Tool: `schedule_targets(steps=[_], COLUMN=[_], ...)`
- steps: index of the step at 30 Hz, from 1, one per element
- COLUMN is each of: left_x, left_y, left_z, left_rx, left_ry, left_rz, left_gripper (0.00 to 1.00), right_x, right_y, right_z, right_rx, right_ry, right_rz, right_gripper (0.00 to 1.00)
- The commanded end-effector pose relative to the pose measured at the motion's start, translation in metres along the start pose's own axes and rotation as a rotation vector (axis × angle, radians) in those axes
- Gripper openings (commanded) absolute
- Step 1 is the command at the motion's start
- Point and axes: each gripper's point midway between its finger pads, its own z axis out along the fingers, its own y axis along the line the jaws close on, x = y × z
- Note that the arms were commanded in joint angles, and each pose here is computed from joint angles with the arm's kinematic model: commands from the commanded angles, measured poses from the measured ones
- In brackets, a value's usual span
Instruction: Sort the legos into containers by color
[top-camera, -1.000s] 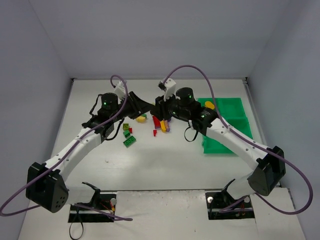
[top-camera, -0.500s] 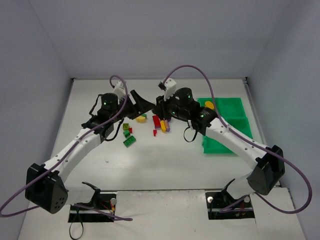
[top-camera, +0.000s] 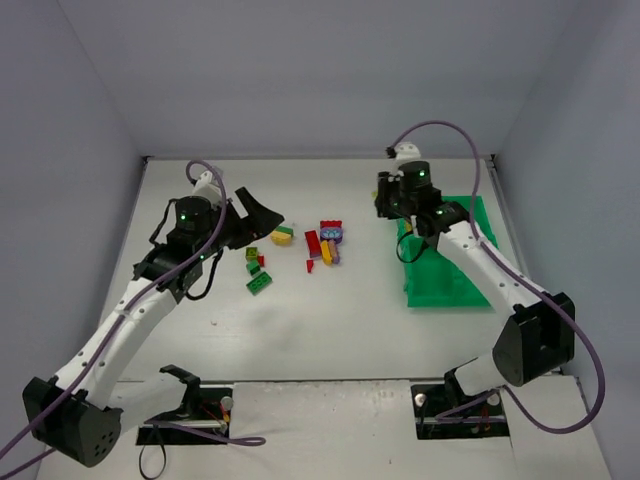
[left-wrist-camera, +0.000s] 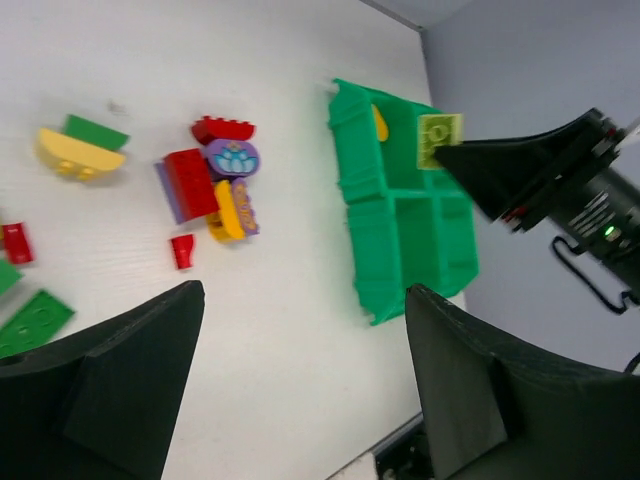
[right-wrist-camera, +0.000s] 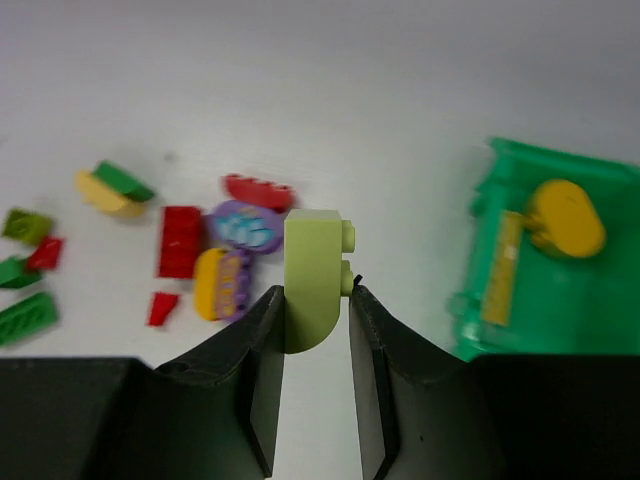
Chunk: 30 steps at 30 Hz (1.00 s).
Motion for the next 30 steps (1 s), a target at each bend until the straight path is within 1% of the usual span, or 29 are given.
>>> schedule_targets(steps=[1,2,3,4,7,8,10,11,13,17,21,24,25,27,28,30], left_x=[-0.008,-0.002,-0.002,-0.004,-0.002,-0.001,-0.001,-0.001,-0.001,0.000,0.003,0.004,0.005,0.005,0.005,0.004], left_y=[0.015,0.024,0.029,0.034,0.044,0.047,0.048,0.050,0.049,0.050,0.053,0.054,0.054,0.055,0.056,0.056], left_z=[-0.023,-0.028,-0.033,-0.039,-0.051,-0.054,-0.059,-0.061,-0.064,-0.066,-0.067,-0.066,-0.066,-0.066,-0.065,-0.065], left_rx=[-0.081,-0.120,-0.142,-0.167,-0.208,-0.225,-0.229,-0.234,-0.232,-0.232,-0.239,-0.239,-0.241,-0.244,-0.249,-0.251], left_ry=[-0.050,-0.032,-0.036,-0.055,-0.056,-0.059,-0.064,-0.062,-0.065,-0.066,-0.059,-0.051,-0.049,-0.047,-0.046,-0.050], left_rz=[0.095,0.104,0.116,0.143,0.181,0.188,0.205,0.208,0.215,0.219,0.225,0.227,0.227,0.228,0.229,0.231], left_gripper=[0.75,0.75,0.75,0.75,0.75,0.75,0.75,0.75,0.75,0.75,0.75,0.75,0.75,0.75,0.75,0.75], right_x=[-0.003,0.001,0.005,0.008,0.019,0.027,0.027,0.036,0.038,0.059,0.062,0.058,0.058,0.056,0.056,0.052], right_y=[-0.094,-0.111,-0.143,-0.156,-0.200,-0.209,-0.222,-0.236,-0.247,-0.269,-0.281,-0.286,-0.287,-0.285,-0.284,-0.278], right_z=[-0.012,-0.013,-0.016,-0.018,-0.018,-0.013,-0.011,-0.008,-0.006,0.004,0.011,0.013,0.013,0.014,0.015,0.012], right_rx=[0.284,0.322,0.391,0.420,0.535,0.556,0.580,0.604,0.619,0.659,0.674,0.684,0.684,0.671,0.664,0.634], right_ry=[-0.008,0.003,0.010,0.016,0.052,0.078,0.084,0.108,0.111,0.163,0.173,0.167,0.168,0.168,0.168,0.159], right_rz=[0.151,0.195,0.245,0.270,0.349,0.361,0.383,0.403,0.423,0.451,0.462,0.453,0.451,0.445,0.442,0.439], right_gripper=[0.00,0.00,0.00,0.00,0.00,0.00,0.00,0.00,0.00,0.01,0.03,0.11,0.21,0.33,0.43,0.52])
